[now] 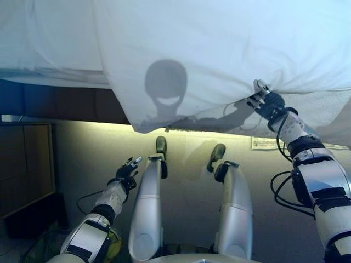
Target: Make the bed neatly
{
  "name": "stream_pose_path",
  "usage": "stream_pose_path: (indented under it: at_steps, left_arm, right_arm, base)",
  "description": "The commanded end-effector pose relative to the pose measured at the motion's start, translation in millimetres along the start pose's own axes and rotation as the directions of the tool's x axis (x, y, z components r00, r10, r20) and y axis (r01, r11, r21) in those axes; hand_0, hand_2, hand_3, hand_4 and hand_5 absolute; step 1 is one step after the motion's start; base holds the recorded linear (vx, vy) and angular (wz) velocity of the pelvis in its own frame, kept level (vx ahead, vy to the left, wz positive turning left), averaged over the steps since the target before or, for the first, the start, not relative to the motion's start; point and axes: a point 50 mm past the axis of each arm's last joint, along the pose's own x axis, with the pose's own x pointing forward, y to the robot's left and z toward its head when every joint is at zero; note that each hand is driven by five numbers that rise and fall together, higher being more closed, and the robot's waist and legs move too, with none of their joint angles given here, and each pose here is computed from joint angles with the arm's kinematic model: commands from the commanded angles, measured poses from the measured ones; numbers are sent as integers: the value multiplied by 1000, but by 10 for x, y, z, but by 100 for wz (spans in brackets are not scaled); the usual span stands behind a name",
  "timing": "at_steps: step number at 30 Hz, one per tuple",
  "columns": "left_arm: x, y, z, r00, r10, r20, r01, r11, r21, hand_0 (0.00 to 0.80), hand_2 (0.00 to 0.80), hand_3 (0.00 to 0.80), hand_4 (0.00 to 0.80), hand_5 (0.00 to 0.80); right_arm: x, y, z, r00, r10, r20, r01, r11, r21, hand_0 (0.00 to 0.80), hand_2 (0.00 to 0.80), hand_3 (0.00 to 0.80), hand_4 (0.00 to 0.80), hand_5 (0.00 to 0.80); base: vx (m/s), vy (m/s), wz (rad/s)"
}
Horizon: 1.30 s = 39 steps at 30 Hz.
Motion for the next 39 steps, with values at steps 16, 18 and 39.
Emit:
stream_pose_path:
  at_steps: [16, 18, 39]
  left_arm:
    - [-182, 214, -404, 996, -3, -93, 7, 999, 42, 0, 0, 0, 0, 0]
    - [-190, 249, -409, 995, 15, -94, -10, 998, 55, 0, 0, 0, 0, 0]
    - [-56, -22, 1002, 935, 56, 350, 106, 897, -428, 0, 0, 0, 0, 0]
  right_arm:
    - [-20, 336, 234, 968, 231, 102, -217, 967, -130, 800, 800, 800, 800, 800]
    - [-22, 307, 218, 968, 231, 103, -218, 968, -122, 800, 800, 800, 800, 800]
    - [-22, 293, -357, 967, 254, -29, -254, 967, 3, 800, 800, 800, 800, 800]
  base:
    - [40, 34, -6]
    - [54, 0, -1]
    - [113, -14, 4]
